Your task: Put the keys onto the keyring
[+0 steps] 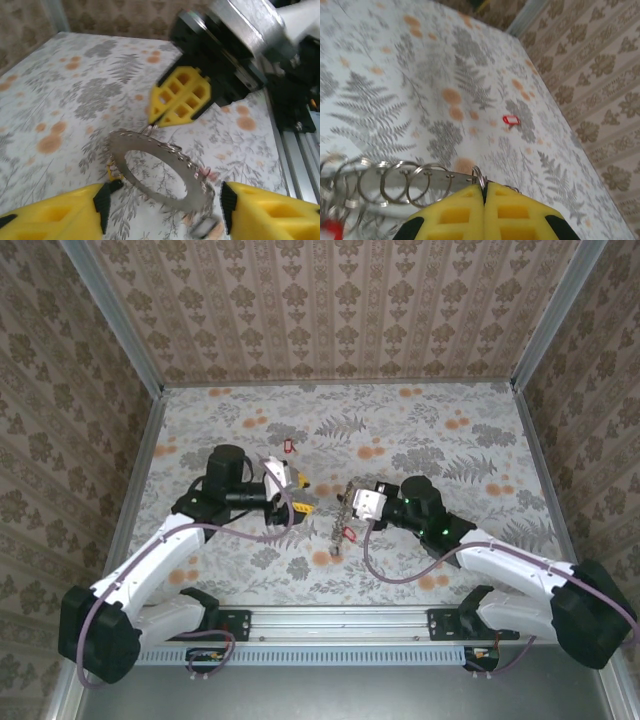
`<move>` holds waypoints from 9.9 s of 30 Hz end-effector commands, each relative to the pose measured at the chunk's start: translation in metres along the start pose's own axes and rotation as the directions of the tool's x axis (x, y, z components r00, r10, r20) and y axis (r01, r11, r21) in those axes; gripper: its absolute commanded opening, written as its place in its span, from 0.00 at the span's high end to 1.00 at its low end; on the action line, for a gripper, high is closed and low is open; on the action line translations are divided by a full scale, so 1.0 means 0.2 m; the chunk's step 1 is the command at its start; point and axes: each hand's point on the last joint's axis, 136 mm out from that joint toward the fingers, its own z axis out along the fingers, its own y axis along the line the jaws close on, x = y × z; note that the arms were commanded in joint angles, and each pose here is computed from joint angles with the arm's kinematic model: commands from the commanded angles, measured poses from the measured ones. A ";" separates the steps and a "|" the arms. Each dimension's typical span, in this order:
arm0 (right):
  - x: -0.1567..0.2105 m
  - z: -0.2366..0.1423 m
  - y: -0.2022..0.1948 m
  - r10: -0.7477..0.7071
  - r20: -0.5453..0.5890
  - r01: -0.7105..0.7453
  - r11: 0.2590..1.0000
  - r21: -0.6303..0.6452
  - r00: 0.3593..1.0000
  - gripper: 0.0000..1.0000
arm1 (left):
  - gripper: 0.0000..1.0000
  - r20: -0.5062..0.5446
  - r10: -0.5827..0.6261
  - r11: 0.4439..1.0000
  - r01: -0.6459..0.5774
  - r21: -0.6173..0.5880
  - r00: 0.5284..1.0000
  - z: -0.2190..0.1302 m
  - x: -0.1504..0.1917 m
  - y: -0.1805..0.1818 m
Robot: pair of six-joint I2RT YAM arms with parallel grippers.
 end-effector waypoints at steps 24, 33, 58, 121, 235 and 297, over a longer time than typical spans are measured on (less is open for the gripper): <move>-0.31 -0.09 0.04 0.200 0.208 -0.163 0.970 -0.181 0.957 0.98 | 0.81 -0.093 0.237 0.969 -0.229 0.088 0.967 0.24 0.01 -0.09; -0.32 -0.08 0.04 0.209 0.204 -0.171 0.967 -0.189 0.956 0.99 | 0.81 -0.090 0.227 0.972 -0.219 0.091 0.970 0.27 0.01 -0.10; -0.30 -0.04 0.05 0.221 0.207 -0.190 0.969 -0.157 0.953 0.99 | 0.85 0.001 0.184 0.981 -0.184 0.060 0.983 0.29 -0.04 -0.08; -0.11 -0.06 0.11 0.157 0.082 -0.150 0.985 -0.088 0.984 0.68 | 1.00 0.036 0.201 0.973 -0.204 0.108 0.979 0.26 -0.04 -0.10; -0.33 0.03 0.05 0.502 0.349 -0.425 0.862 -0.276 0.792 1.00 | 0.64 -0.104 0.073 0.993 -0.082 -0.081 0.992 0.04 0.05 -0.02; -0.26 0.07 0.19 0.244 0.110 -0.200 0.931 -0.305 0.964 0.75 | 1.00 -0.197 0.183 0.982 -0.170 0.081 0.963 0.13 0.03 -0.10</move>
